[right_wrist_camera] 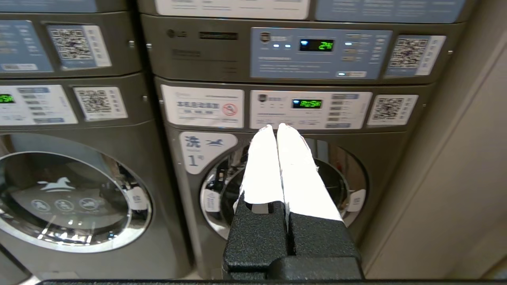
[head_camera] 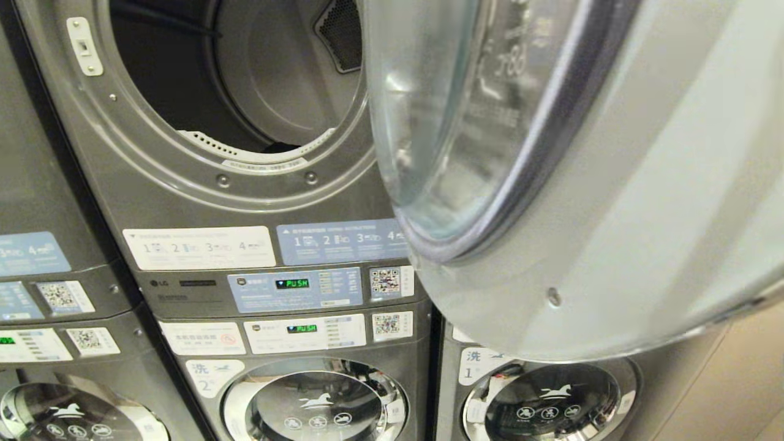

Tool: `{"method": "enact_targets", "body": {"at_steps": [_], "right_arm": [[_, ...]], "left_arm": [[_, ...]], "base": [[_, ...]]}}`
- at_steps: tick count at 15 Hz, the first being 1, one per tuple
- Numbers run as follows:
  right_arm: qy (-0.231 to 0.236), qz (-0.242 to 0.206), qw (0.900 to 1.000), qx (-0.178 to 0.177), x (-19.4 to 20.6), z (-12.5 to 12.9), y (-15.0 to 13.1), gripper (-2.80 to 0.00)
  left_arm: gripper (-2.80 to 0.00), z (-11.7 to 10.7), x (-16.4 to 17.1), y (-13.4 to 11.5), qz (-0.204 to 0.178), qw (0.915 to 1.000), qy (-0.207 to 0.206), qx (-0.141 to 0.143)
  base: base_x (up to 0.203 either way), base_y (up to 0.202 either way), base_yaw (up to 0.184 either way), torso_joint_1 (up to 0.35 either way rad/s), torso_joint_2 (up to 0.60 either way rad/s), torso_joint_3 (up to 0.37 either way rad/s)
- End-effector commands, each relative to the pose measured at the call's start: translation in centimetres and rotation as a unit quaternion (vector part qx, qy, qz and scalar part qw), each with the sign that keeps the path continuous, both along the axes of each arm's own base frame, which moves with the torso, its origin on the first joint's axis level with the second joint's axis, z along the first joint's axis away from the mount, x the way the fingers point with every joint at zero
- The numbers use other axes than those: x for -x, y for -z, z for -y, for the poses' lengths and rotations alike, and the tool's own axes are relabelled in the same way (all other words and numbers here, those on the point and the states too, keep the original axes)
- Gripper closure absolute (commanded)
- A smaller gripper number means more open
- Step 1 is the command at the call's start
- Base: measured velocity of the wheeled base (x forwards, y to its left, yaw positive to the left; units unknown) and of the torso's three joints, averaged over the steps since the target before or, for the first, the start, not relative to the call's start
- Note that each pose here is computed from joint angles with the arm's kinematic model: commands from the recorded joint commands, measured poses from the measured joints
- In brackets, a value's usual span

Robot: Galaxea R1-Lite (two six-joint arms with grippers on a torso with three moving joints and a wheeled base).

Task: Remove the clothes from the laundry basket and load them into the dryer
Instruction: Close the dryer

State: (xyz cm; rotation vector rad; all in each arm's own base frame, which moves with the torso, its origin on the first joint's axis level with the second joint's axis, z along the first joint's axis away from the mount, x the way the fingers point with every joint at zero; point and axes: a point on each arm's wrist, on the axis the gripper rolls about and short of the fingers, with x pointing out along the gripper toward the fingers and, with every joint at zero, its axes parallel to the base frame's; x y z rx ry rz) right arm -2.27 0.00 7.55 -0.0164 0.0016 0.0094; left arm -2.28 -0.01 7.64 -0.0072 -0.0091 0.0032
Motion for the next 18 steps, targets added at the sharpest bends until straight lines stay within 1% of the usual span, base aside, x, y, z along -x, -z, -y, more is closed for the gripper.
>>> {"method": "enact_targets", "body": {"at_steps": [1,3,8,10,11,12,13,14,15,16,18], "right_arm": [[-0.001,0.0,1.0,0.001,0.0,0.0,0.0,0.0],[-0.001,0.001,1.0,0.001,0.0,0.0,0.0,0.0],[-0.004,0.0,1.0,0.009,0.0,0.0,0.0,0.0],[-0.009,0.0,0.999,0.032,0.0,0.0,0.0,0.0],[-0.02,0.003,0.999,0.041,0.0,-0.1,-0.1,0.0],[-0.028,0.02,0.999,0.042,0.3,-0.1,-1.0,0.0],[-0.042,0.048,0.997,0.042,0.8,-0.2,-3.0,0.0],[-0.065,0.074,0.994,0.042,1.4,-0.3,-5.5,0.0],[-0.092,0.076,0.992,0.037,1.4,-0.4,-7.8,0.0],[-0.116,0.069,0.99,0.028,0.8,-0.5,-10.2,0.0],[-0.149,0.037,0.988,0.006,-1.9,-0.7,-13.8,0.0]], "left_arm": [[0.0,0.0,0.0,0.0,-0.001,1.0,0.0,0.0],[0.0,0.0,0.0,0.0,-0.001,1.0,0.0,0.0],[0.0,0.0,0.0,0.0,-0.001,1.0,0.0,0.0],[0.0,0.0,0.0,0.0,-0.001,1.0,0.0,0.0],[0.0,0.0,0.0,0.0,-0.001,1.0,-0.001,0.0],[0.0,0.0,0.0,0.0,-0.001,1.0,0.0,0.0],[0.0,0.0,0.0,0.0,-0.001,1.0,-0.001,0.0],[0.0,0.0,0.0,0.0,-0.001,1.0,-0.001,0.0],[0.0,0.0,0.0,0.0,-0.001,1.0,-0.001,0.0],[0.0,0.0,0.0,0.0,-0.001,1.0,0.0,0.0],[0.0,0.0,0.0,0.0,-0.001,1.0,0.0,0.0]], "base": [[0.0,-0.193,0.005,0.004,0.0,0.004],[0.0,-0.147,-0.002,0.001,0.0,0.002],[0.0,0.0,0.0,0.0,0.0,0.0],[0.0,0.0,0.0,0.0,0.0,0.0],[0.0,0.0,0.0,0.0,0.0,0.0],[0.0,0.0,0.0,0.0,0.0,0.0],[0.0,0.0,0.0,0.0,0.0,0.0],[0.0,0.0,0.0,0.0,0.0,0.0],[0.0,0.0,0.0,0.0,0.0,0.0],[0.0,0.0,0.0,0.0,0.0,0.0],[0.0,0.0,0.0,0.0,0.0,0.0]]}}
